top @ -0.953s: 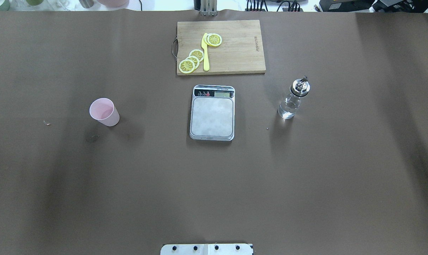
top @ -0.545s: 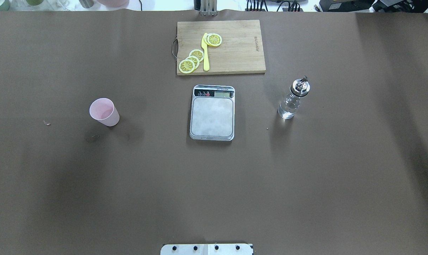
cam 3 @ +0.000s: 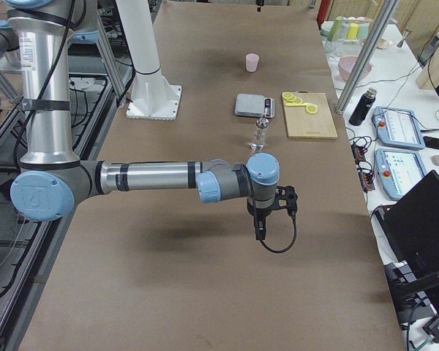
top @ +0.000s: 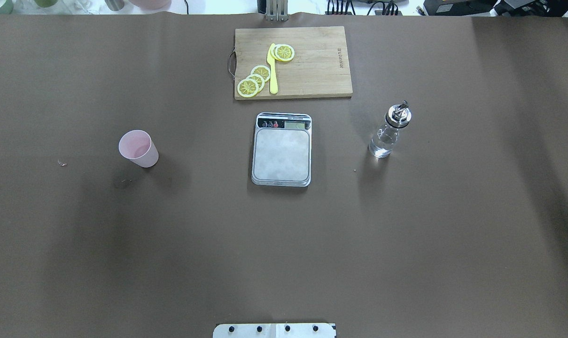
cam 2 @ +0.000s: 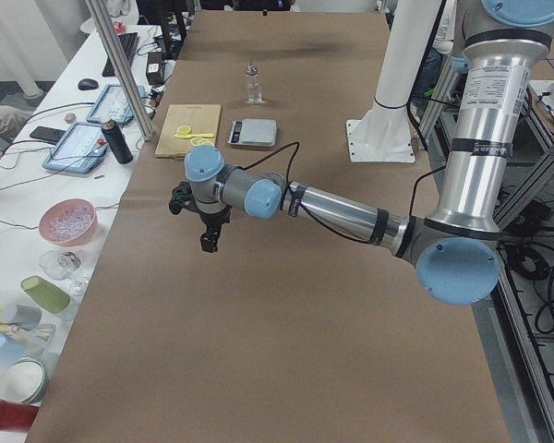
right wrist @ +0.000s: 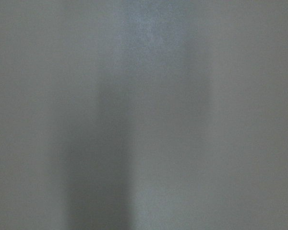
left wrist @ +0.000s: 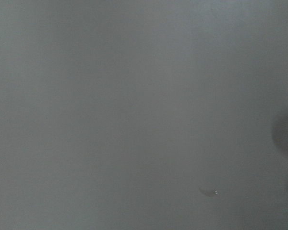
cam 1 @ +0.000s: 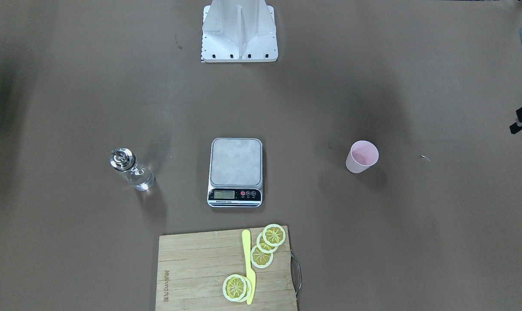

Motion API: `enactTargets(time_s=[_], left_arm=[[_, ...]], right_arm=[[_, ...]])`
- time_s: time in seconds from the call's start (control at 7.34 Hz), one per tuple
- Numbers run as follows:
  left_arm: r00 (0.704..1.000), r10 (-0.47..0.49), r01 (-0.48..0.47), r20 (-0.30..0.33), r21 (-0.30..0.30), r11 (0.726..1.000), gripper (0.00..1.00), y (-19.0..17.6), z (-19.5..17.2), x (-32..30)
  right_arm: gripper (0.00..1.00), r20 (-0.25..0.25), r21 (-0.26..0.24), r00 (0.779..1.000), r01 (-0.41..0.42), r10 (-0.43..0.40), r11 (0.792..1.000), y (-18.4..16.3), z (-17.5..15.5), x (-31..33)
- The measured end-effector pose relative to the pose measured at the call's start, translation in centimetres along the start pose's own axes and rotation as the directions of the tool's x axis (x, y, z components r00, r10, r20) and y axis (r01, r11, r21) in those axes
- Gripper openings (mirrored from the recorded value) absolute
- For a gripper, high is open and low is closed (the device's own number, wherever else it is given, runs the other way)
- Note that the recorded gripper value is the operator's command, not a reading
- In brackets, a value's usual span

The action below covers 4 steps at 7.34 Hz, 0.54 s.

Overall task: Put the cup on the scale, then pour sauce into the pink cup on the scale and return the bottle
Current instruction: 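Move the left gripper toward the pink cup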

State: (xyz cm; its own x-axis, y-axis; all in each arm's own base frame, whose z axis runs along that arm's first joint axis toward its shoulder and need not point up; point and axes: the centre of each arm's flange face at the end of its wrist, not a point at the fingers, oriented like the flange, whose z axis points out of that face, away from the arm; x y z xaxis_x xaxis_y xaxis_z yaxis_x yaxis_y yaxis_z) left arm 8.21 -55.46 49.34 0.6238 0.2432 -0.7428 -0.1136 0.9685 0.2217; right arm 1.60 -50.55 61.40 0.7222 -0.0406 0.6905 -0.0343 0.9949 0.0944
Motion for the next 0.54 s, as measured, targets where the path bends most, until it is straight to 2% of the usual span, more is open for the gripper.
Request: enactTargets(time_s=[0.54], left_arm=[[0.993,-0.118,0.118,-0.006,-0.029,0.993,1.0,-4.4,3.9,11.5]], right_arm=[[1.0,0.01,0.016,1.0,0.021,-0.021,1.0,-0.5,-0.4,-0.6]])
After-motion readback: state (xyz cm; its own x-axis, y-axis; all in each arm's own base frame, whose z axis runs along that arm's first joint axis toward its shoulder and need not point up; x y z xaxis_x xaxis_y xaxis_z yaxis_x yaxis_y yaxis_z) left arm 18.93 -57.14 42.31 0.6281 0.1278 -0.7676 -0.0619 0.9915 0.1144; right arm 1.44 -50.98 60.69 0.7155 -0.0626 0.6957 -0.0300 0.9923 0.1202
